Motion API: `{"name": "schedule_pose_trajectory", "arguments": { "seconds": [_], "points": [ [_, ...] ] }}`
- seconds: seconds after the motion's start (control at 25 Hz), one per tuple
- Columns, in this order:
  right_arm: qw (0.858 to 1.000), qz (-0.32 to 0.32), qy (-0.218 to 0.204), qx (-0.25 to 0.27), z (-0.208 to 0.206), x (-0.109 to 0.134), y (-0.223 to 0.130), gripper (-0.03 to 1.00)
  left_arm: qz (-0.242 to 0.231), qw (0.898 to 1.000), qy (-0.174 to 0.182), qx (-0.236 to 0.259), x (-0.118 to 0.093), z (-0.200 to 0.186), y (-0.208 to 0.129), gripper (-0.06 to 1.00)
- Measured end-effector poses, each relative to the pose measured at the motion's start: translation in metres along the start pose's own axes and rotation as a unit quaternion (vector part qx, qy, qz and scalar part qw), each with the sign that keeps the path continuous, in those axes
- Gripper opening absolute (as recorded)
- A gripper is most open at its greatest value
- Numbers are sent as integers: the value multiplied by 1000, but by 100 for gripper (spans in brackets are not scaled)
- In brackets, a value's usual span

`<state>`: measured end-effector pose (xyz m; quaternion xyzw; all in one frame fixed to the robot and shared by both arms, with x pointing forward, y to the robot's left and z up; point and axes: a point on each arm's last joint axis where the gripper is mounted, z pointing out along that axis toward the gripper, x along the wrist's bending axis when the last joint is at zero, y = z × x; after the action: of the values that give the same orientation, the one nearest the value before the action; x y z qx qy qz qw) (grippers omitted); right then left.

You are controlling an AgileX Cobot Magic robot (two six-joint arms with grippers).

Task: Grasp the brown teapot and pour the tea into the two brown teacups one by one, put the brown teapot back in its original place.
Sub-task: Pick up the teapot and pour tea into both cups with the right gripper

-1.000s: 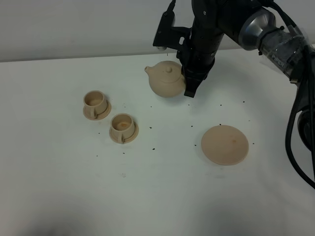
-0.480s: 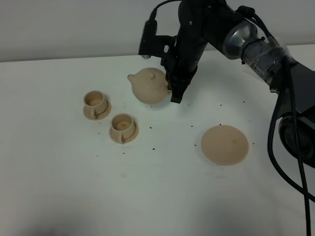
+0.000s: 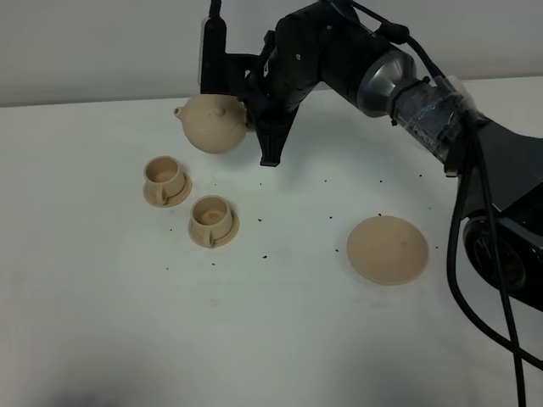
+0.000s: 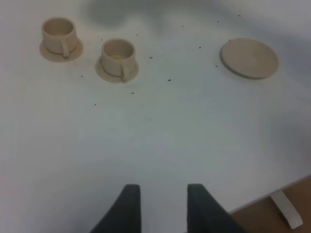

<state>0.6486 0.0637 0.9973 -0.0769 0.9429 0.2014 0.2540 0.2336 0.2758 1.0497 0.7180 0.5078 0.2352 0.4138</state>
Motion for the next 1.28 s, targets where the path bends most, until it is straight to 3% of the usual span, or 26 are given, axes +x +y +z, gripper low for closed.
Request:
{"name": "schedule_pose_trajectory", "arguments": {
  "seconds": [0.36, 0.6, 1.28],
  "points": [
    [1000, -23, -6, 8, 39, 16, -2, 11, 0, 1000, 0, 0, 0, 0, 0, 25],
    [998, -42, -52, 5, 49, 12, -4, 11, 0, 1000, 0, 0, 0, 0, 0, 25],
    [994, -59, -86, 23, 70, 15, -12, 11, 0, 1000, 0, 0, 0, 0, 0, 25]
  ]
}}
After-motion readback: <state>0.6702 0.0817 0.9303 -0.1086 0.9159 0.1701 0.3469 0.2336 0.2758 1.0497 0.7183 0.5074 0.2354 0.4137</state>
